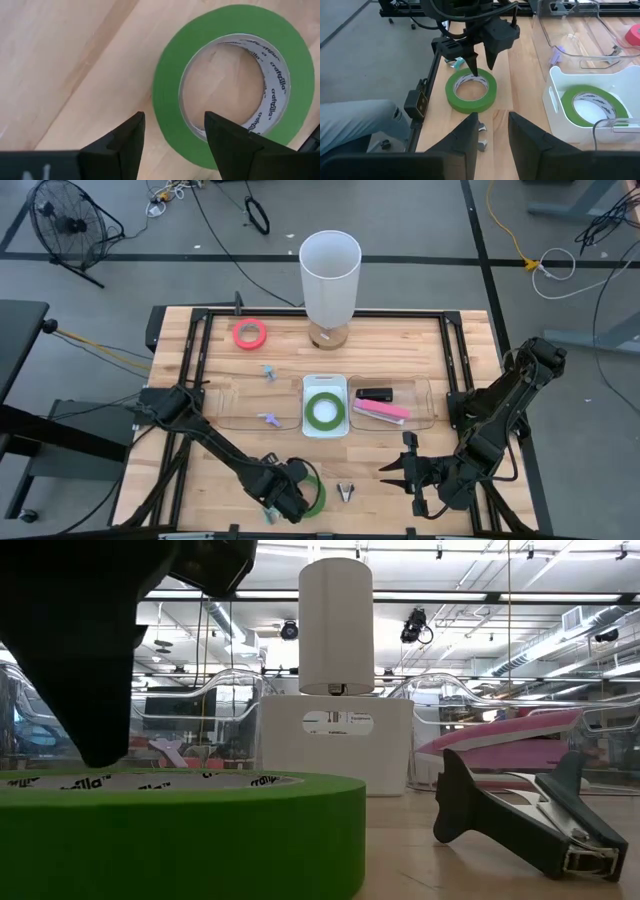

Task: Pick and place Stapler, Stapler remover, tape
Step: Put the green tape into the white bin

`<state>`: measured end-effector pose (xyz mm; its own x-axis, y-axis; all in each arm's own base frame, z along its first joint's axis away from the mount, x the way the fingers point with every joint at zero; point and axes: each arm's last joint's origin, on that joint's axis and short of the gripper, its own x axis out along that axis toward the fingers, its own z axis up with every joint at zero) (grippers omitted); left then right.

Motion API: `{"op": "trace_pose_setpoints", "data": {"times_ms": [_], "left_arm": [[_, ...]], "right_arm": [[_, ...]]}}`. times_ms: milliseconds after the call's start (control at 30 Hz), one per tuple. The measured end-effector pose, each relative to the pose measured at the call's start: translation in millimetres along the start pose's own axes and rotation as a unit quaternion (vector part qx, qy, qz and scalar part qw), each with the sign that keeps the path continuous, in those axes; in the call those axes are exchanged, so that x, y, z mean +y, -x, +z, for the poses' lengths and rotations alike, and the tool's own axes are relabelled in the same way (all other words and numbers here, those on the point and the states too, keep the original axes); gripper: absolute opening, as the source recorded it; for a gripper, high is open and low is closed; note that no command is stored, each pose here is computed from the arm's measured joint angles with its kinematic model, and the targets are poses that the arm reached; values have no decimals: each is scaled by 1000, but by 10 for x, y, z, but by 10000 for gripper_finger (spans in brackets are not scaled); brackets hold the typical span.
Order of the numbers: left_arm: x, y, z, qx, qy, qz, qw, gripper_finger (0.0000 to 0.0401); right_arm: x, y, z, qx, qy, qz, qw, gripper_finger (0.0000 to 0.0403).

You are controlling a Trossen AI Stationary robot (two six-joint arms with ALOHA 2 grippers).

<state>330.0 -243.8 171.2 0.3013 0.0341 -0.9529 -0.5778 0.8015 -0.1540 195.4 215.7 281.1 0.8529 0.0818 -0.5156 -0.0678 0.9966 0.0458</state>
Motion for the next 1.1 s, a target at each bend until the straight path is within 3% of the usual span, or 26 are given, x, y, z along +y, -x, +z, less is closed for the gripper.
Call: {"op": "trace_pose_setpoints", "data": {"times_ms": [267, 500, 600, 767, 1100], "left_arm": [[2, -271, -27, 17, -2, 24, 1000, 208], [1, -299, -32, 19, -28, 26, 999, 205], [2, -303, -29, 20, -28, 26, 999, 177], [-9, -309, -13, 24, -31, 16, 999, 85], [-118, -138, 128, 4, -59, 21, 998, 85]], "right_arm": [[0, 0, -1, 0, 0, 0, 1000, 107], [0, 0, 0, 0, 0, 0, 1000, 107], [0, 0, 0, 0, 0, 0, 1000, 107], [-1, -1, 0, 0, 0, -1, 1000, 107], [0, 0, -1, -1, 0, -1, 1000, 107]]}}
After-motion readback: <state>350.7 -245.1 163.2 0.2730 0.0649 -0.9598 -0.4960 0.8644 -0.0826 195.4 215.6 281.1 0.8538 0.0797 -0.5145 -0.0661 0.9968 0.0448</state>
